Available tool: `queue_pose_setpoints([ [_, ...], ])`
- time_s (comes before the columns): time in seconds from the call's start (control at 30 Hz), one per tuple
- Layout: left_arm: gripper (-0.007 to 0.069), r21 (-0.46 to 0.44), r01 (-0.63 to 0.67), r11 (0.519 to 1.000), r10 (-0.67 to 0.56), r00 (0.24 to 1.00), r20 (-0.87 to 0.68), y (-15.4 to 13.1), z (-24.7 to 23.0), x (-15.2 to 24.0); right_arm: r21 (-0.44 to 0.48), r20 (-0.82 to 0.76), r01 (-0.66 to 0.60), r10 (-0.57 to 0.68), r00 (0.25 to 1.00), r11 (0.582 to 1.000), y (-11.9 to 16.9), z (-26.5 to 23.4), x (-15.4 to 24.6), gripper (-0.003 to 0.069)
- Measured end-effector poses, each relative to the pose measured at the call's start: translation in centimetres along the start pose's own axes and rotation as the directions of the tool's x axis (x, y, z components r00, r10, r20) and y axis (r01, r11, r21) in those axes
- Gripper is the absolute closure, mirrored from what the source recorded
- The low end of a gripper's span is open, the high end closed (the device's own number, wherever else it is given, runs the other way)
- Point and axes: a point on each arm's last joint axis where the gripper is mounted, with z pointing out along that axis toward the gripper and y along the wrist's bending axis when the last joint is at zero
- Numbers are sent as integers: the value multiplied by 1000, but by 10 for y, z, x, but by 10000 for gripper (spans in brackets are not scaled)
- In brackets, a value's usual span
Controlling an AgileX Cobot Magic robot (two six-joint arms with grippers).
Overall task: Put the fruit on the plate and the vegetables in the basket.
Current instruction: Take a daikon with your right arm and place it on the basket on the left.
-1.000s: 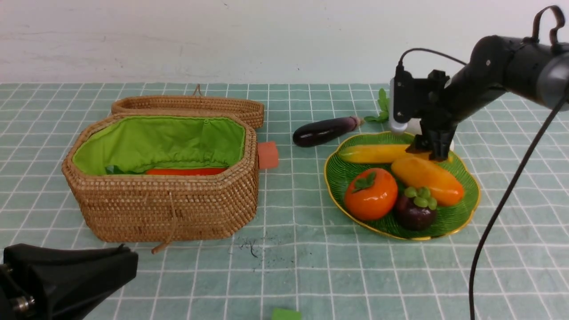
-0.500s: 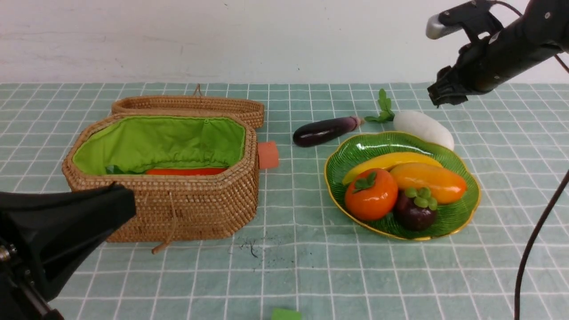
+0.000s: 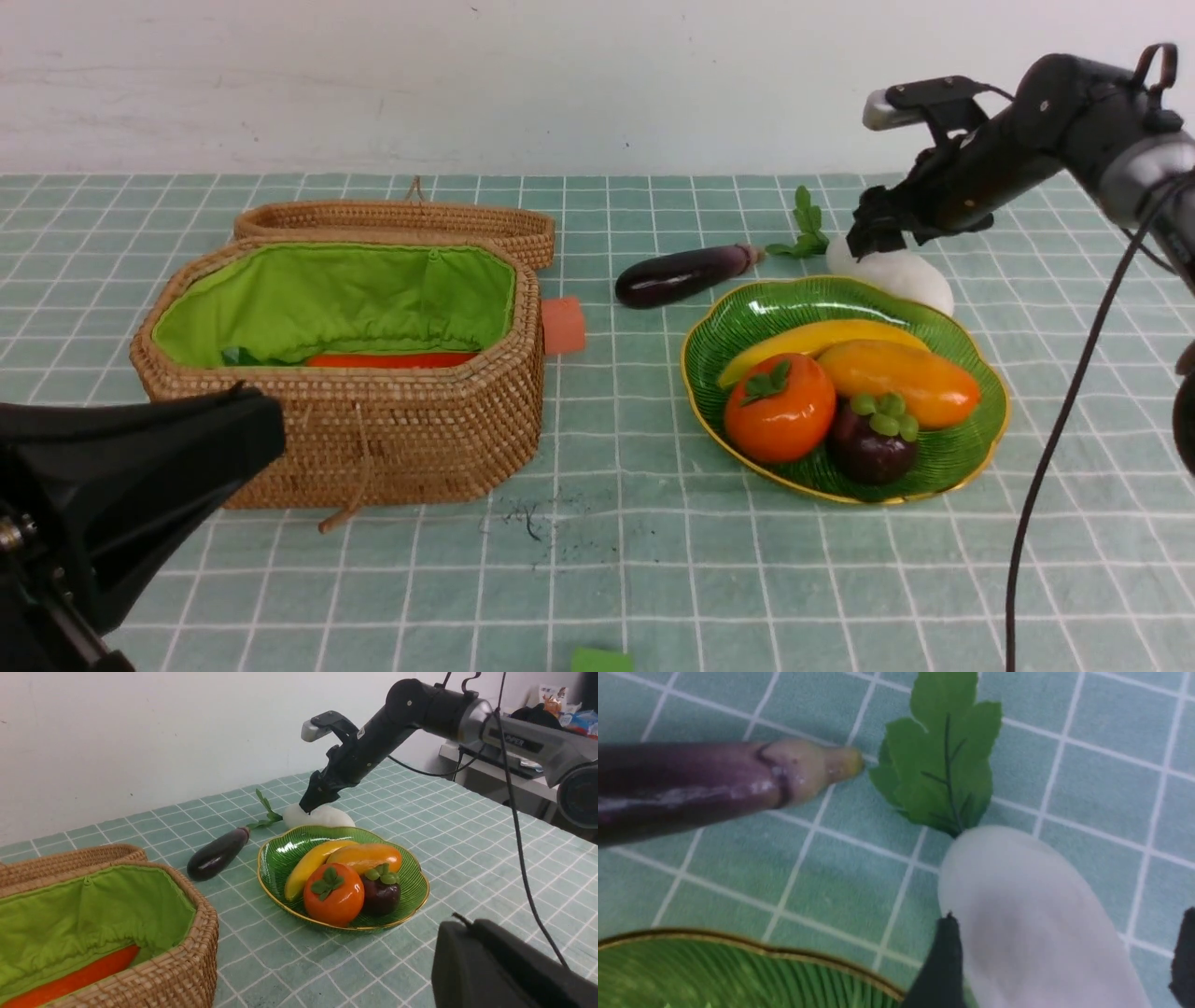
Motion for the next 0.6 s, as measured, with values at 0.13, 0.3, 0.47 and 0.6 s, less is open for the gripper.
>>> queue_pose_setpoints([
  [0.13, 635, 5, 22, 1000, -22, 1000, -19, 0, 0, 2, 15, 19, -14, 13, 1000, 1000, -3, 20, 8, -18],
  [0.3, 635, 7, 33, 999, -33, 999, -27, -1, 0, 2, 28, 27, -48, 47, 999, 998, -9, 34, 16, 32],
  [0.47, 635, 7, 33, 999, -33, 999, -27, -1, 0, 2, 38, 27, -61, 60, 998, 997, -17, 36, 21, 81],
  [0.6, 632, 7, 33, 999, -33, 999, -27, -1, 0, 2, 46, 30, -64, 62, 998, 997, -19, 41, 24, 149],
])
